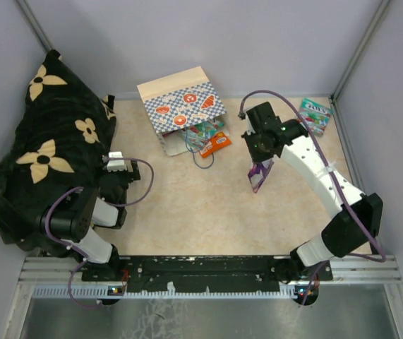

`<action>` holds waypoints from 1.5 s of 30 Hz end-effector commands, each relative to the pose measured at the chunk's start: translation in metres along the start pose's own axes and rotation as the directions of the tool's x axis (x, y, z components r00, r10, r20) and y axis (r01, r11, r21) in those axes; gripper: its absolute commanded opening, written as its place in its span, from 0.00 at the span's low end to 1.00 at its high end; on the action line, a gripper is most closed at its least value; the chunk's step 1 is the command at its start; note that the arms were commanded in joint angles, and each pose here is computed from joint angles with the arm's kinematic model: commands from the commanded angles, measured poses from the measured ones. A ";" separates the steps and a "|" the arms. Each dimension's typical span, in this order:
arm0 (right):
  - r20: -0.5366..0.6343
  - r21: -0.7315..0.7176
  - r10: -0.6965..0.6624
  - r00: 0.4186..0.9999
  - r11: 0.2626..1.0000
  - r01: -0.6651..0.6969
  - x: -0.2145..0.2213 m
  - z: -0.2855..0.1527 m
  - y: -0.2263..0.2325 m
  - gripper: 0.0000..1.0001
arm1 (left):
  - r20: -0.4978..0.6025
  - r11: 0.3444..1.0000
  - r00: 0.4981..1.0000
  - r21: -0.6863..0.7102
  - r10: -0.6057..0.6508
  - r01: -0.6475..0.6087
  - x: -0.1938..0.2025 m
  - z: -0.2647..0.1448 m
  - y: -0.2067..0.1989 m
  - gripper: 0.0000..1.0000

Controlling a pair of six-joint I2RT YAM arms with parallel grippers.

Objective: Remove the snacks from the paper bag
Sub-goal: Adjust the snack at the center of the board.

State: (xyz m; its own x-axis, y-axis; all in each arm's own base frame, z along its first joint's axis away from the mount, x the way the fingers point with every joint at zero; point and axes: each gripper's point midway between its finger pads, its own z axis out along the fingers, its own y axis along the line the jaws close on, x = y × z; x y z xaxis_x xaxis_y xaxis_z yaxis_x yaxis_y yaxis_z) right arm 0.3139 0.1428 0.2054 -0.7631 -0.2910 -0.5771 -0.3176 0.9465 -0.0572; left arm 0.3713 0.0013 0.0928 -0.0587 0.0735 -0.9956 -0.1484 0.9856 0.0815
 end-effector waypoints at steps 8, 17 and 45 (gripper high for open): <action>-0.026 -0.306 -0.432 0.902 0.862 0.404 -0.010 -0.028 0.045 0.00 | 0.027 1.000 0.999 0.003 -0.019 0.018 -0.007 0.004 -0.001 1.00; -0.076 -0.319 -0.533 0.843 0.814 0.486 -0.008 0.014 0.041 0.00 | 0.027 1.000 0.999 0.003 -0.018 0.018 -0.007 0.004 -0.001 1.00; 0.537 -0.090 0.532 0.655 0.808 -0.582 -0.107 0.076 -0.042 0.87 | 0.025 1.000 1.000 0.004 -0.018 0.018 -0.007 0.004 -0.001 1.00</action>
State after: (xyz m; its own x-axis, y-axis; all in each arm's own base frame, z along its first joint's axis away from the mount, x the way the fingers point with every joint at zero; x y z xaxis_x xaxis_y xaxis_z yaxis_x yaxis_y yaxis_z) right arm 0.4803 0.0914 0.1682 -0.6107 -0.2019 -0.7657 0.0099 0.9649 -0.2623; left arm 0.3714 0.0013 0.0928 -0.0587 0.0739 -0.9955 -0.1484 0.9855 0.0819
